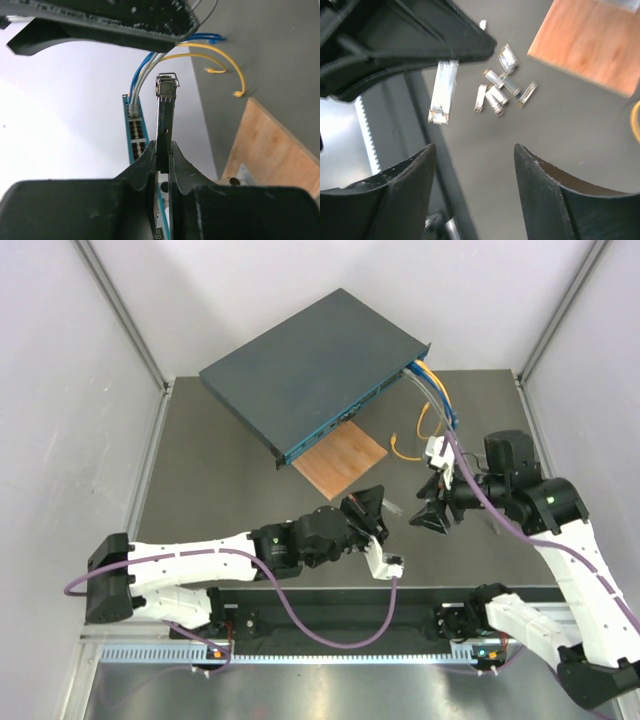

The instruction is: Insert the plug into the switch port

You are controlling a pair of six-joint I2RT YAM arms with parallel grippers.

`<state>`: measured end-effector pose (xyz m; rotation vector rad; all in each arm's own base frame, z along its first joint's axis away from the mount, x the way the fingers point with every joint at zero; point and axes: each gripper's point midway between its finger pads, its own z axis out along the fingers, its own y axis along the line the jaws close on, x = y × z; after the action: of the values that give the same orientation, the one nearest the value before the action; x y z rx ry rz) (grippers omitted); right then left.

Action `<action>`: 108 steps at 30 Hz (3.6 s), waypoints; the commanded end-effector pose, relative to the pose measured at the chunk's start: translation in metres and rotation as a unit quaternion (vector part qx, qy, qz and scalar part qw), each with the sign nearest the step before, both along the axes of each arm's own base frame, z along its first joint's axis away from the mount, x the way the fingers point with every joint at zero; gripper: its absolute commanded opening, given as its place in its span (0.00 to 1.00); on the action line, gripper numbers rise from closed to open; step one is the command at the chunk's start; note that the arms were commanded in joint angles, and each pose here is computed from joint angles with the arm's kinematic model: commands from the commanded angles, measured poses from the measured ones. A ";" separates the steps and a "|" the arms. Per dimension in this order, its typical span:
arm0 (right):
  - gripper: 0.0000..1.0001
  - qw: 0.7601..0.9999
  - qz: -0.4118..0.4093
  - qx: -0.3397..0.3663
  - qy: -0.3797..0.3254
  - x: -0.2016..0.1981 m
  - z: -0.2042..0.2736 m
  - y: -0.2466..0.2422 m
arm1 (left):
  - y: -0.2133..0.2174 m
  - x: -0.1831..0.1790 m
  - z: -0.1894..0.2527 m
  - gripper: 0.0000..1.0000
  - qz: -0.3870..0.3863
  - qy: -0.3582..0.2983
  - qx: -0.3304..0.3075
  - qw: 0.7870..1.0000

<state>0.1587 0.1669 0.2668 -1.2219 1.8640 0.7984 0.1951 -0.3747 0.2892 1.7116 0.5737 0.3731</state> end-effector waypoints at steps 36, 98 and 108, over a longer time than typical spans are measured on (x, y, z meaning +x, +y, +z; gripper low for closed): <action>0.00 0.985 0.027 0.048 -0.162 0.017 0.032 0.042 | -0.010 -0.002 0.040 0.00 0.028 -0.100 -0.029 0.994; 0.00 0.969 -0.205 -0.050 -0.128 0.196 0.029 0.062 | 0.277 0.156 0.053 0.93 0.100 0.659 -0.713 0.219; 0.00 0.967 -0.219 -0.043 -0.125 0.204 0.037 0.075 | 0.265 0.166 0.045 0.87 0.110 0.664 -0.709 0.210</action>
<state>0.3550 0.2288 0.2732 -0.9097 1.9461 0.2986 0.3583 -0.1044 0.3100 -0.5586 1.6595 -1.3840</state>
